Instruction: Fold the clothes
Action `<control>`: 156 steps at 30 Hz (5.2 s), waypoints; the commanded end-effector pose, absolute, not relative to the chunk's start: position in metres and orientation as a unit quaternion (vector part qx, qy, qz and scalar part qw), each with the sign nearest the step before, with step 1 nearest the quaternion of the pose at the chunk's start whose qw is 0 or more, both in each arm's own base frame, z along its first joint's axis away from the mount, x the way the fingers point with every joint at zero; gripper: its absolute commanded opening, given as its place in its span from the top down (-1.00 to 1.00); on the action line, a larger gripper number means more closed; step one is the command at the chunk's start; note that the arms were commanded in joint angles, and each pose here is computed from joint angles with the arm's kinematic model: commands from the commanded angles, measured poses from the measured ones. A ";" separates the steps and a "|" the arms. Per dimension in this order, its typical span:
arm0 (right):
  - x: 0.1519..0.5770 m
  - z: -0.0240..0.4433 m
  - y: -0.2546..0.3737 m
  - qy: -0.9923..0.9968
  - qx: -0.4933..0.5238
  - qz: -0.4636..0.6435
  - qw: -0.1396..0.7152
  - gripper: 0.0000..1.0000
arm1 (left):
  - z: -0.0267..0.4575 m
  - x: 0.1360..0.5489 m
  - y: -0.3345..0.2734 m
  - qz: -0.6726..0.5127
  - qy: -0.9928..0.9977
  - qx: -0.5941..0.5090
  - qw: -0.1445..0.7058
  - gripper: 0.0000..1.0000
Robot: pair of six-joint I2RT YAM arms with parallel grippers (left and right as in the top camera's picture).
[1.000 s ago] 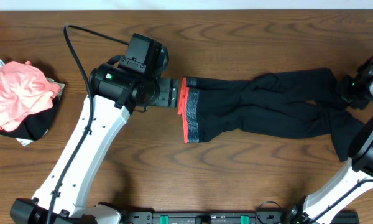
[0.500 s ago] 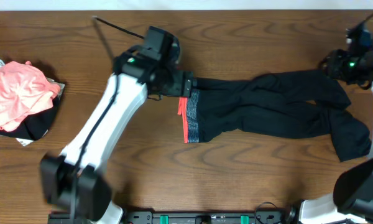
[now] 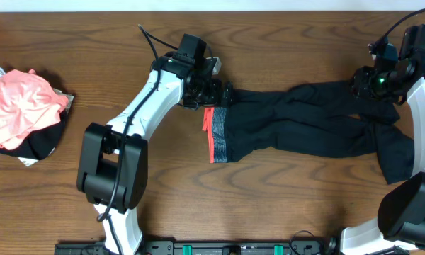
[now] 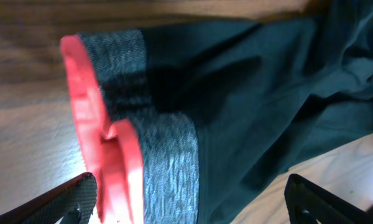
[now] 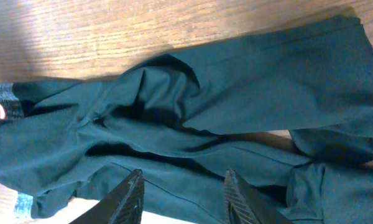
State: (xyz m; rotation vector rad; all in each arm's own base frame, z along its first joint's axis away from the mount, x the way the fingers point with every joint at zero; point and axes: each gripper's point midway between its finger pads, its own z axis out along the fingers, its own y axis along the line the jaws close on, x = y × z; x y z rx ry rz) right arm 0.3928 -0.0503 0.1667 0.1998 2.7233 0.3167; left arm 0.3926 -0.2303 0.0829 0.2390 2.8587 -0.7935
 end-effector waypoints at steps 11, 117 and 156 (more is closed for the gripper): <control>0.392 0.162 -0.044 0.974 0.057 0.112 0.187 0.20 | 0.047 0.400 -0.239 -0.285 0.957 0.024 0.042 -0.26; 0.379 0.125 -0.091 0.976 0.147 0.001 0.158 -0.13 | 0.009 0.467 -0.161 -0.220 0.958 0.086 0.163 0.56; 0.437 0.004 -0.206 0.943 0.231 -0.117 0.208 -0.05 | -0.004 0.432 -0.147 -0.212 0.974 0.037 0.077 0.53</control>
